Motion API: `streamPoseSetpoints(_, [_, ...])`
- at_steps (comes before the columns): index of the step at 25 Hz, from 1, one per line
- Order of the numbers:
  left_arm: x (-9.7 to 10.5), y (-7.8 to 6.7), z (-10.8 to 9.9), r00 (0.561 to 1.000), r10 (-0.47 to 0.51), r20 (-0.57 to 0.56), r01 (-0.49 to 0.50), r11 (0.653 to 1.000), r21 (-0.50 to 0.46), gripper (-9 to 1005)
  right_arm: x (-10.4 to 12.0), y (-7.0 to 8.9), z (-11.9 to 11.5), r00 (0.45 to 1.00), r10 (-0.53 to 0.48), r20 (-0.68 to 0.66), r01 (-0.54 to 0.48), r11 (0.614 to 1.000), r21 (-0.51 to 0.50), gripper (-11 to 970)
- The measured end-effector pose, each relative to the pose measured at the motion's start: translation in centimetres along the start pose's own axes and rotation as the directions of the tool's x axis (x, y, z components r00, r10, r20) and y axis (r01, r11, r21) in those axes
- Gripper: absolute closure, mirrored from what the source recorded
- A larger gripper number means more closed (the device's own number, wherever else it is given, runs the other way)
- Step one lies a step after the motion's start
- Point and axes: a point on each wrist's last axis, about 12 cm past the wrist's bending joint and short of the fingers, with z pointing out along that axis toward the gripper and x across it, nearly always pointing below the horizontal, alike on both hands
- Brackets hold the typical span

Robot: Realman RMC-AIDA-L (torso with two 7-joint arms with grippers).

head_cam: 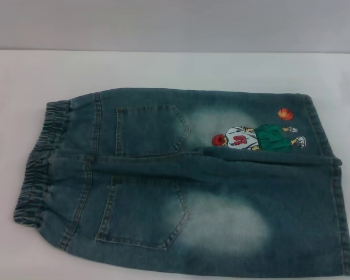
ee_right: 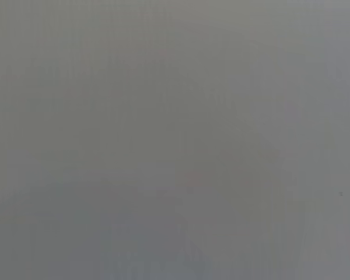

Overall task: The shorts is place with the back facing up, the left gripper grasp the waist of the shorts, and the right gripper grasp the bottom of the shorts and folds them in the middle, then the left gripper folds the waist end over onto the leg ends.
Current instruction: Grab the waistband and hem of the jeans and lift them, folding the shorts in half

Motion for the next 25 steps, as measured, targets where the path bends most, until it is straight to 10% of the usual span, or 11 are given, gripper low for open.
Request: streamPoseSetpoints(25, [-0.08,-0.04,0.05,1.000,0.001,0.007,-0.001,1.000,0.004,235,-0.20,-0.02,0.08,1.000,-0.001,0.013,0.001,1.000,-0.001,463])
